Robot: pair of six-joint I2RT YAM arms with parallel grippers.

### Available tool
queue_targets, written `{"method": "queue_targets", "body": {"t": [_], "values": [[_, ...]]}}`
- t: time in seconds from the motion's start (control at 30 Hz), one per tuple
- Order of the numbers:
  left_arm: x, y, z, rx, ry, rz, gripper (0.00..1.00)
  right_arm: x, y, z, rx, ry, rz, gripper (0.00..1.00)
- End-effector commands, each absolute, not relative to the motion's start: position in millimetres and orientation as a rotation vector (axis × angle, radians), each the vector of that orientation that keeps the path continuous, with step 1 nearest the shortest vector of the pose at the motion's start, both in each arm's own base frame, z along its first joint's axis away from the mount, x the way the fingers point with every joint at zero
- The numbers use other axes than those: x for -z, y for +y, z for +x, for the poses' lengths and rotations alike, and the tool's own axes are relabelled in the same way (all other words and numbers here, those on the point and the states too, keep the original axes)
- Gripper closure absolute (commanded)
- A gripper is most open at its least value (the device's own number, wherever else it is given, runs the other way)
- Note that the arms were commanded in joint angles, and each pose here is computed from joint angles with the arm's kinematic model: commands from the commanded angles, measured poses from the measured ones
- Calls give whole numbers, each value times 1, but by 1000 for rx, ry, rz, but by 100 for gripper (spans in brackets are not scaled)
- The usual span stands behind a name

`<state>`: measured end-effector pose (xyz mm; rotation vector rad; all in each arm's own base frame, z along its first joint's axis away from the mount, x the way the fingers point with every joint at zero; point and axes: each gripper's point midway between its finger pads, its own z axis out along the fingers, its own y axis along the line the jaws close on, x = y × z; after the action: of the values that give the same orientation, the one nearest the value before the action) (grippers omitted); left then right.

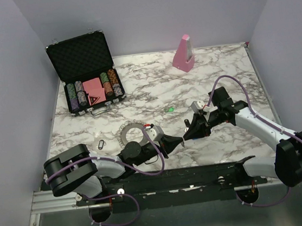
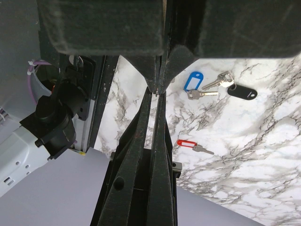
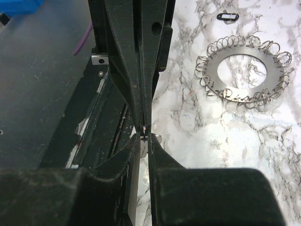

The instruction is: Put the keys on the keyring

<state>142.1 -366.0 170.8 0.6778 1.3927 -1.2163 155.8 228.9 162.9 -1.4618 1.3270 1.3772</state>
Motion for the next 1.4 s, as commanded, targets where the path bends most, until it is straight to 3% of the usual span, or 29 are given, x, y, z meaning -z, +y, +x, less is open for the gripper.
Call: {"method": "queue_targets", "body": {"t": [0.0,0.4,0.57,0.6,0.67,0.8,1.13,1.37], "values": [[-254,-356,140,1306,1086,529,100,-159,228,155,-1385,1337,-1456,81],[-254,-356,141,1307,1086,524,100,-160,228,152,-1377,1317,-1477,99],[-249,-355,141,1307,1104,522,99,-164,227,154,-1349,1315,-1500,99],[-248,-353,141,1304,1108,517,88,-165,227,155,-1337,1320,-1506,99],[-244,-344,145,1280,1132,478,56,-165,225,159,-1299,1339,-1525,99],[-229,-312,146,1203,1177,443,31,-155,214,168,-1129,1380,-1634,99],[-201,-286,143,921,1450,734,2,-169,184,184,-746,1201,-1983,99],[-199,-295,133,975,1423,795,1,-171,184,169,-724,948,-2095,99]]}}
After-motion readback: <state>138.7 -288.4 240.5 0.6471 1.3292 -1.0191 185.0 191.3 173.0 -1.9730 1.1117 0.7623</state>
